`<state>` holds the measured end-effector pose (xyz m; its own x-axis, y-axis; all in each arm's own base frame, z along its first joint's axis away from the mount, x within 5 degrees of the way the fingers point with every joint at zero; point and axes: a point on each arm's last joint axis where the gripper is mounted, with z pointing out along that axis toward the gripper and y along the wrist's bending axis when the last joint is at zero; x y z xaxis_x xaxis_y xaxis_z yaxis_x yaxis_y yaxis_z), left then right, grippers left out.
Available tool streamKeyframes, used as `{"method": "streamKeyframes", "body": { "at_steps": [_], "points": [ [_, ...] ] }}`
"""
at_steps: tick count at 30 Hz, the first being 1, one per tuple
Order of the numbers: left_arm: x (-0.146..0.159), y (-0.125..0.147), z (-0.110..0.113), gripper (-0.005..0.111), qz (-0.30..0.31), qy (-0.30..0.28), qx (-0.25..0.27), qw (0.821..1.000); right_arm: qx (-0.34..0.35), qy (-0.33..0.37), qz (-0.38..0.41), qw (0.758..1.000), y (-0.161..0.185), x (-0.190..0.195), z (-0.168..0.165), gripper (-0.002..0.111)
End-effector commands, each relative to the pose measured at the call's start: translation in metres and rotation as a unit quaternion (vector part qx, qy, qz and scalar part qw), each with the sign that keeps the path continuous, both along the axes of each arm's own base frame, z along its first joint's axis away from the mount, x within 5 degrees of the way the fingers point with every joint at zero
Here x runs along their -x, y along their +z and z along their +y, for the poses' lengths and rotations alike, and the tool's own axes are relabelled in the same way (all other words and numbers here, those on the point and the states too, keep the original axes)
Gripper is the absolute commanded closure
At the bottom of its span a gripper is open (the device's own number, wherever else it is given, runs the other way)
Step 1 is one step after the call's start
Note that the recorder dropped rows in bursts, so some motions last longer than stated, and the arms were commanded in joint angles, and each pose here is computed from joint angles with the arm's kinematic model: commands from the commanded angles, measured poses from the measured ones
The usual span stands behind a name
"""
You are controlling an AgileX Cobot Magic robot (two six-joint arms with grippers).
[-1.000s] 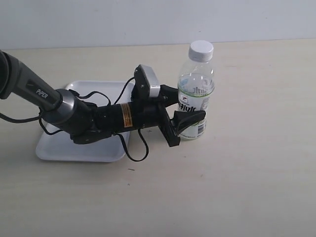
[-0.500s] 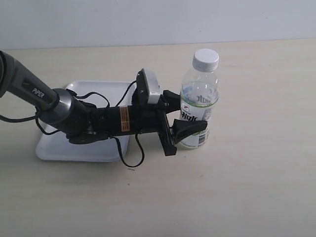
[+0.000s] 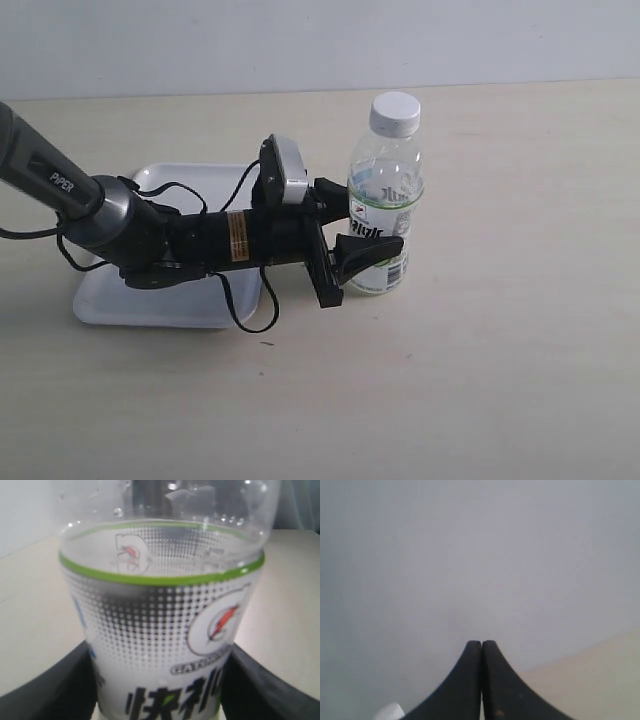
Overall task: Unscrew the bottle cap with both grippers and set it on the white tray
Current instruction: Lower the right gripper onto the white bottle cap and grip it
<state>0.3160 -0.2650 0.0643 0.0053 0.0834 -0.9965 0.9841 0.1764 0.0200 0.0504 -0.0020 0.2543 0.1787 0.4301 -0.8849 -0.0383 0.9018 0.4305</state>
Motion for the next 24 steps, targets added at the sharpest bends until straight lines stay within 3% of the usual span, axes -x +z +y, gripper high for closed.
{"method": "streamKeyframes", "body": {
  "at_steps": [1,4,6,7,8,10,12,14,18,24],
  "points": [
    [0.002,-0.001,0.001,0.107,0.001,-0.006,-0.015,1.0,0.075,0.006,0.02,0.997,0.088,-0.015,0.003,0.108],
    [0.002,-0.002,0.001,0.107,0.001,-0.008,-0.017,1.0,0.129,0.064,0.227,0.963,0.128,-0.08,0.006,0.108],
    [0.002,-0.002,0.001,0.107,0.001,-0.007,-0.018,1.0,0.147,0.122,0.374,0.908,0.14,-0.133,0.008,0.108],
    [0.002,-0.002,0.001,0.107,0.001,-0.007,-0.018,1.0,0.161,0.138,0.399,0.892,0.146,-0.147,0.009,0.108],
    [0.002,0.0,0.001,0.107,-0.001,-0.005,-0.021,1.0,0.177,0.174,0.469,0.848,0.147,-0.18,0.009,0.108],
    [-0.001,0.005,0.002,0.107,-0.008,0.005,-0.046,0.999,0.176,0.198,0.526,0.808,0.147,-0.222,0.007,0.108],
    [-0.005,0.009,0.003,0.107,-0.001,0.02,-0.075,0.997,0.188,0.209,0.53,0.8,0.144,-0.249,0.019,0.108],
    [-0.005,0.013,0.003,0.107,0.013,0.024,-0.072,0.997,0.222,0.239,0.526,0.785,0.14,-0.262,0.045,0.108],
    [-0.005,0.012,0.003,0.107,0.014,0.023,-0.073,0.997,0.289,0.252,0.529,0.757,0.132,-0.264,0.077,0.108],
    [-0.005,0.011,0.003,0.107,0.014,0.024,-0.076,0.997,0.322,0.298,0.519,0.734,0.125,-0.257,0.118,0.107]
  ]
}}
